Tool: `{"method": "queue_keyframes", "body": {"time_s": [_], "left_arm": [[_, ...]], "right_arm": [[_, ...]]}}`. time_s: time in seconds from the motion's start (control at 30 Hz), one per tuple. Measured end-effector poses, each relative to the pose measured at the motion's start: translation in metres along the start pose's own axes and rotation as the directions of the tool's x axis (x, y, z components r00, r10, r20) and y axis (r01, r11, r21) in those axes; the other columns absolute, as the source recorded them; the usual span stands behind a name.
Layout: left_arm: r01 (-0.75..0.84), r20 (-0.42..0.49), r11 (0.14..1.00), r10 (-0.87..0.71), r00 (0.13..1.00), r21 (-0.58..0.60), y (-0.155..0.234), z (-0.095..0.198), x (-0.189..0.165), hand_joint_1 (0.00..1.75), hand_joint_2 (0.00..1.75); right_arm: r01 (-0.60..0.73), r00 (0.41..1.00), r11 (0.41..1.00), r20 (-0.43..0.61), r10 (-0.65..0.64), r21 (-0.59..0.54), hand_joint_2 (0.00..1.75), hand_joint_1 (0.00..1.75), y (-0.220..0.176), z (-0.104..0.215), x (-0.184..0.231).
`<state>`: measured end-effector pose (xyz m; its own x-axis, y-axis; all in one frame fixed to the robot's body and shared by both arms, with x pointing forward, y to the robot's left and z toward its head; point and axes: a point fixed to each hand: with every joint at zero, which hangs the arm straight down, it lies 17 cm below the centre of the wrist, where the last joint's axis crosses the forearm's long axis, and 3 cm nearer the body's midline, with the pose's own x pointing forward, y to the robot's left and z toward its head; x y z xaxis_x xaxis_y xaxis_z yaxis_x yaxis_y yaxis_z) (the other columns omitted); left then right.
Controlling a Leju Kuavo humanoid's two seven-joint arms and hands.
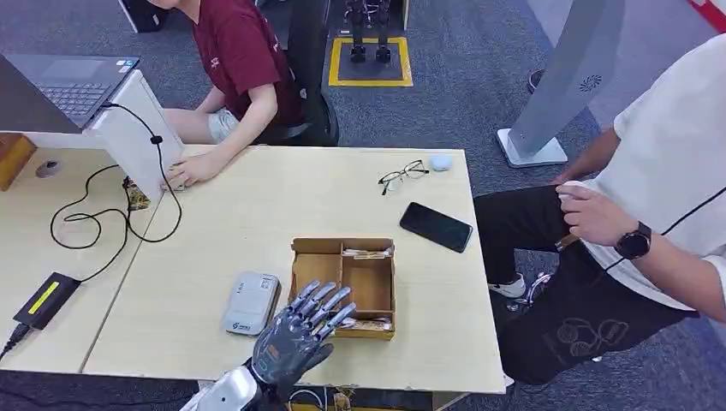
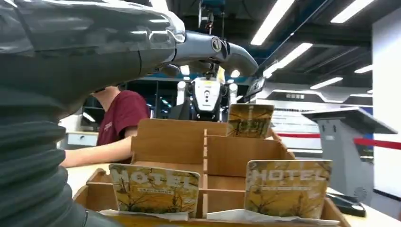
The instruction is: Pass the card to the sensor for recognition and then transmit it.
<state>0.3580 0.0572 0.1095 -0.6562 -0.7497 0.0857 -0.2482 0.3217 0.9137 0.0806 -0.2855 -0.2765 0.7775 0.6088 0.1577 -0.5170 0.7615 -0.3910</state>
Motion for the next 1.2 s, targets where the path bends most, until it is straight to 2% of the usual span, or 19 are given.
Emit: {"method": "queue_keyframes", "body": {"time_s": [0.33, 0.37, 0.4, 0.43, 0.9, 0.93, 0.97, 1.2], "left_arm": [[0.000, -0.049, 1.000, -0.001, 0.999, -0.025, -0.009, 0.000, -0.017, 0.00, 1.75], [-0.003, -0.051, 1.000, 0.002, 0.999, -0.025, -0.010, 0.000, -0.017, 1.66, 1.75], [-0.006, -0.053, 1.000, 0.004, 0.999, -0.027, -0.010, 0.001, -0.017, 1.66, 1.75], [-0.010, -0.050, 1.000, 0.008, 0.999, -0.029, -0.011, 0.001, -0.017, 1.75, 1.75], [-0.040, -0.064, 0.997, 0.036, 0.997, -0.064, -0.019, 0.004, -0.019, 1.75, 1.75], [-0.041, -0.065, 0.997, 0.037, 0.997, -0.064, -0.019, 0.004, -0.020, 1.69, 1.75], [-0.041, -0.065, 0.997, 0.037, 0.997, -0.064, -0.019, 0.004, -0.020, 1.75, 1.75], [-0.048, -0.056, 0.996, 0.044, 0.997, -0.072, -0.021, 0.004, -0.018, 1.75, 1.75]], "right_arm": [[-0.003, 1.000, 1.000, 0.001, 0.003, 0.001, 1.75, 0.00, 0.000, 0.000, 0.000], [-0.004, 1.000, 1.000, 0.000, 0.004, 0.003, 1.75, 0.00, 0.000, 0.000, 0.000], [-0.004, 1.000, 1.000, 0.000, 0.004, 0.003, 1.75, 0.00, 0.000, 0.000, 0.000], [-0.003, 1.000, 1.000, 0.000, 0.003, 0.004, 1.75, 0.00, 0.001, 0.000, 0.000], [-0.002, 1.000, 1.000, -0.001, 0.002, 0.004, 1.75, 0.00, 0.000, 0.000, 0.000], [-0.002, 1.000, 1.000, -0.001, 0.002, 0.004, 1.75, 0.00, 0.000, 0.000, 0.000], [-0.002, 1.000, 1.000, -0.001, 0.002, 0.004, 1.75, 0.00, 0.000, 0.000, 0.000], [-0.003, 1.000, 1.000, -0.002, 0.003, 0.004, 1.75, 0.00, 0.000, 0.000, -0.001]]}}
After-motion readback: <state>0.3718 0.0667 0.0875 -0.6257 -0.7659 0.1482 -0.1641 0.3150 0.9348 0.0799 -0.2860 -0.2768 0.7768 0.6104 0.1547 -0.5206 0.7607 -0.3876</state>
